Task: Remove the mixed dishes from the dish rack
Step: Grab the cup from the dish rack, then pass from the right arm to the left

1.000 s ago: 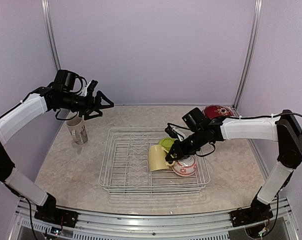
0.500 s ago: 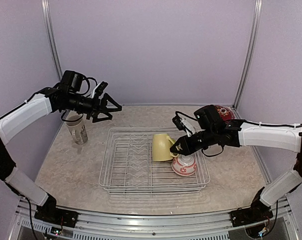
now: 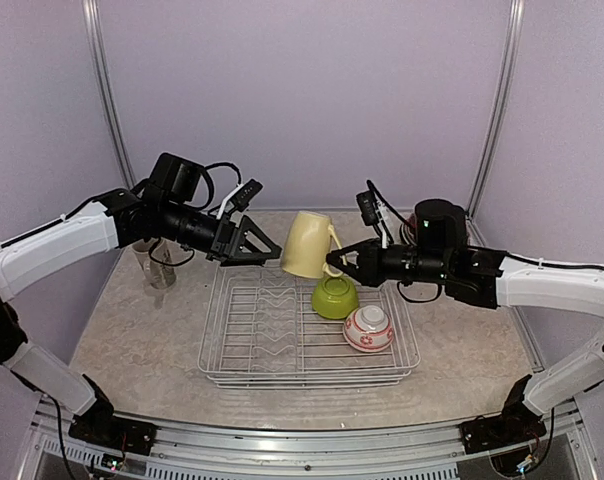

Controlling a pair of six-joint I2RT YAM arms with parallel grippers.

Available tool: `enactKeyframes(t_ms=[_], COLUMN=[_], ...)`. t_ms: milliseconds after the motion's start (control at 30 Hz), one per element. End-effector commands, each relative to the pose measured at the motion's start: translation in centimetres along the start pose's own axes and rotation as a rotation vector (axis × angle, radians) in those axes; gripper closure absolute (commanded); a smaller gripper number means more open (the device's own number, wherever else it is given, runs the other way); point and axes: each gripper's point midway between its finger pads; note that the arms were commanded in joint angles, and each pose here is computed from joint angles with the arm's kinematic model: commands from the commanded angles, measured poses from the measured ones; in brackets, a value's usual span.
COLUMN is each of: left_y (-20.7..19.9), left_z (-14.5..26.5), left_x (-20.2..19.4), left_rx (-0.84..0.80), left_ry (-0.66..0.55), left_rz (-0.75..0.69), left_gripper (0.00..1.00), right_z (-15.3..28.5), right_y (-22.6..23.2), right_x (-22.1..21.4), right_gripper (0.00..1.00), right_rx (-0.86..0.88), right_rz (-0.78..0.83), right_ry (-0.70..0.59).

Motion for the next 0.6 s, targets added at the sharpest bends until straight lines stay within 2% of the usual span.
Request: enactKeyframes(t_ms=[0,267,400,567], left_y=[0.3,0.9,2.3,3.5], left_z=[2.1,3.3,3.9,4.9], left_x=[1.5,2.3,2.8,3.4], left_rx=[0.101,0.158,0.233,0.222], left_ry=[-0.136,-0.219,-0.258,-0.344], left_rz=[-0.073,-0.062,-0.046,-0.018], left_gripper=[0.04,0.04,0.08,0.15], right_z=[1.0,2.0,1.1,-0.8], right_y=[3.0,3.5,5.0,7.0], right_x=[5.2,8.8,10.7,11.7], right_gripper=[1.0,1.0,1.0,1.0], right_rx=[0.183,0.429,0.55,0.676], right_rz=[-0.229,-0.621,-0.736,-0.846], right_ry=[-0.268,-0.492,-0.5,-0.478])
Point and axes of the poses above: each gripper's point midway between its finger pads, its own z axis back along the fingers, its own y axis along the line the jaws close on, x = y × z, and after that the axes turned 3 degrees about -z, right-handed
